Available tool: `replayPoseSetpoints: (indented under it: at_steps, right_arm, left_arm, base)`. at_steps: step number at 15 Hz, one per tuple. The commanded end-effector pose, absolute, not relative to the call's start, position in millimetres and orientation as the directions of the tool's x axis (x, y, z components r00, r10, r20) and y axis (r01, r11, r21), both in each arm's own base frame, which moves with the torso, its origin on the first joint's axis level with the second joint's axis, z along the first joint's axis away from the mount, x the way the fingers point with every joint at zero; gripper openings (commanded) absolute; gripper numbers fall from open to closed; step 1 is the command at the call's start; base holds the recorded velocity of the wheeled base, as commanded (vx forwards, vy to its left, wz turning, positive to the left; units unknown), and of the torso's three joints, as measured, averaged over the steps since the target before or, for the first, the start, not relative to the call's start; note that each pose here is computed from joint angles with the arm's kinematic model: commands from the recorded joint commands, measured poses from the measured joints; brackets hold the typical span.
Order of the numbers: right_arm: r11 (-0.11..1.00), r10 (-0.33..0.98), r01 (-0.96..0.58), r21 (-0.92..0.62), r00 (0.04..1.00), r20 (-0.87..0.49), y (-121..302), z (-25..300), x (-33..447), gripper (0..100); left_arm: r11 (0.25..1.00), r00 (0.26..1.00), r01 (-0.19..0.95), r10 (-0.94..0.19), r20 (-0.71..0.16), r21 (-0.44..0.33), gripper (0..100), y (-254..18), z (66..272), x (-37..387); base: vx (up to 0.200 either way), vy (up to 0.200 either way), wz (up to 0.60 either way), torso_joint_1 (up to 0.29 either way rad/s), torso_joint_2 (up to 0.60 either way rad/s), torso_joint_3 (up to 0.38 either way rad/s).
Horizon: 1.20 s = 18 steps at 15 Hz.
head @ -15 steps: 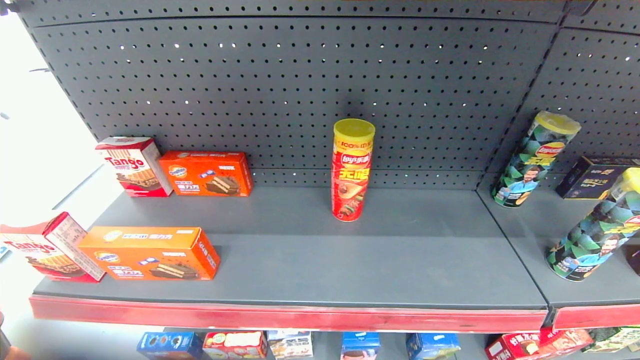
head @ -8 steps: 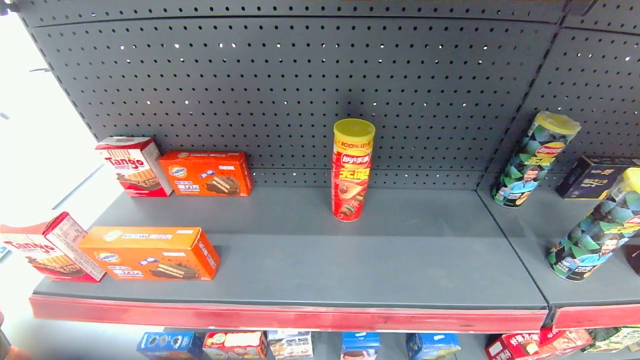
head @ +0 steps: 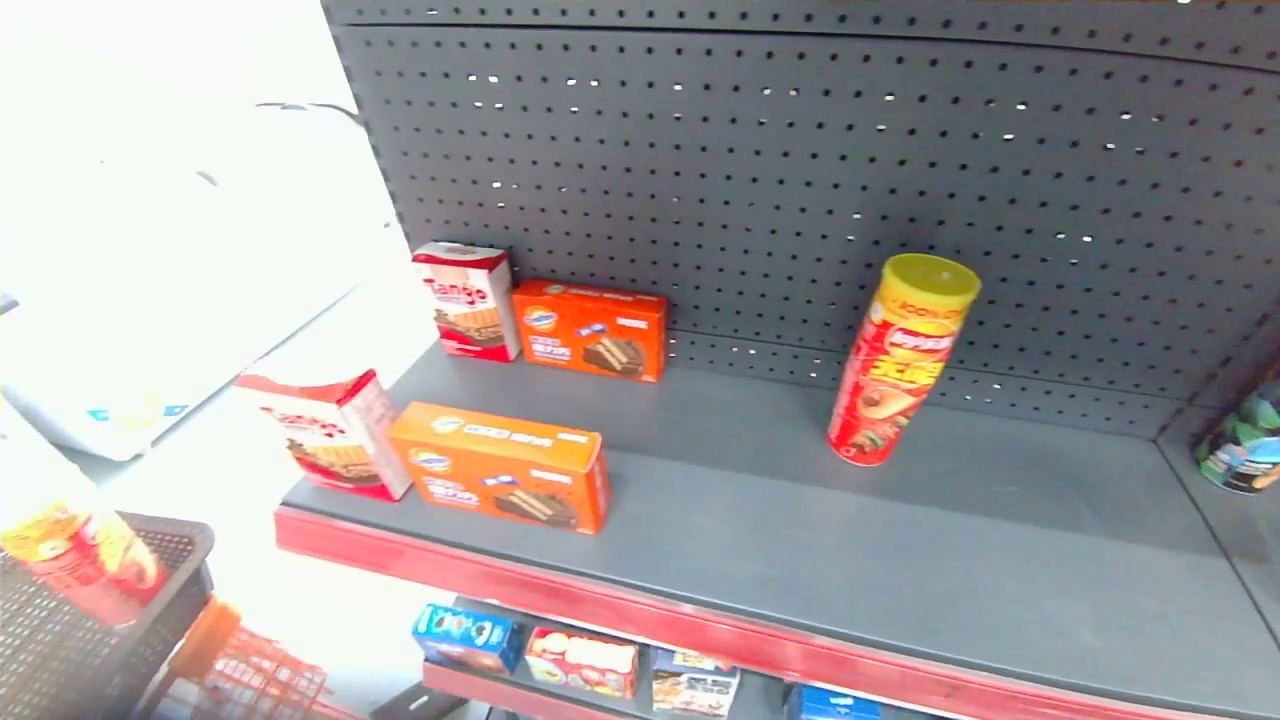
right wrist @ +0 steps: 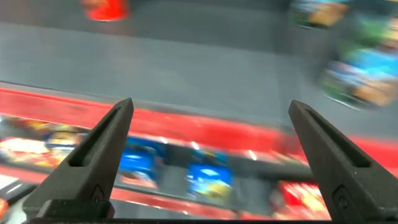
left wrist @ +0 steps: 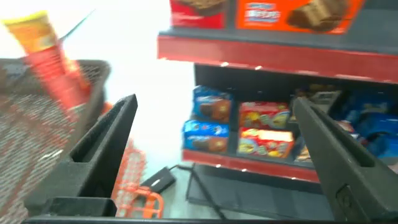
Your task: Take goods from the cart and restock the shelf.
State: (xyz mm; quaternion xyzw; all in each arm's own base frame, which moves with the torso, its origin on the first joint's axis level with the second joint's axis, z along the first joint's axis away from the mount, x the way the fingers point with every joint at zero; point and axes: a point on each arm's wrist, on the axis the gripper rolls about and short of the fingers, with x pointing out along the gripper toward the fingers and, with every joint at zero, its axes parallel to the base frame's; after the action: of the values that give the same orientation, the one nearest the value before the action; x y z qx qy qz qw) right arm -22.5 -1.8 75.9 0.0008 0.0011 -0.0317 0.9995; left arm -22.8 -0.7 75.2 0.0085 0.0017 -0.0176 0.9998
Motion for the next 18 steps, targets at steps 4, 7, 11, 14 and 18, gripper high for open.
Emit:
replayPoseSetpoints:
  at_steps: [4,7,11,14,18]
  right_arm:
    - [0.998,-0.063,0.063,0.001,0.998,-0.003,-2,76,-22,100]
    - [0.998,-0.063,0.063,0.003,0.998,-0.003,-2,76,-22,100]
    - [0.998,-0.063,0.063,0.003,0.998,-0.003,-2,76,-22,100]
    - [0.998,-0.063,0.063,0.003,0.998,-0.003,-2,76,-22,100]
    - [0.998,-0.063,0.063,0.003,0.998,-0.003,-2,76,-22,100]
  left_arm:
    - [0.999,0.999,0.035,-0.035,-0.003,0.017,100,-1,75,-23]
    - [0.999,0.999,0.035,-0.035,-0.003,0.017,100,-1,75,-23]
    - [0.999,0.999,0.041,-0.041,-0.003,0.032,100,-1,75,-23]
    - [0.999,1.0,0.031,-0.031,-0.002,0.031,100,-1,76,-23]
    - [0.983,0.983,-0.168,0.172,-0.063,0.067,100,4,153,-9]
  base:
    - [0.0,0.0,0.6,-0.001,0.01,0.0]
    - [0.0,0.0,0.0,0.0,0.0,0.0]
    - [0.0,0.0,0.0,0.0,0.0,0.0]
    - [0.0,0.0,0.0,0.0,0.0,0.0]
    - [0.0,0.0,0.0,0.0,0.0,0.0]
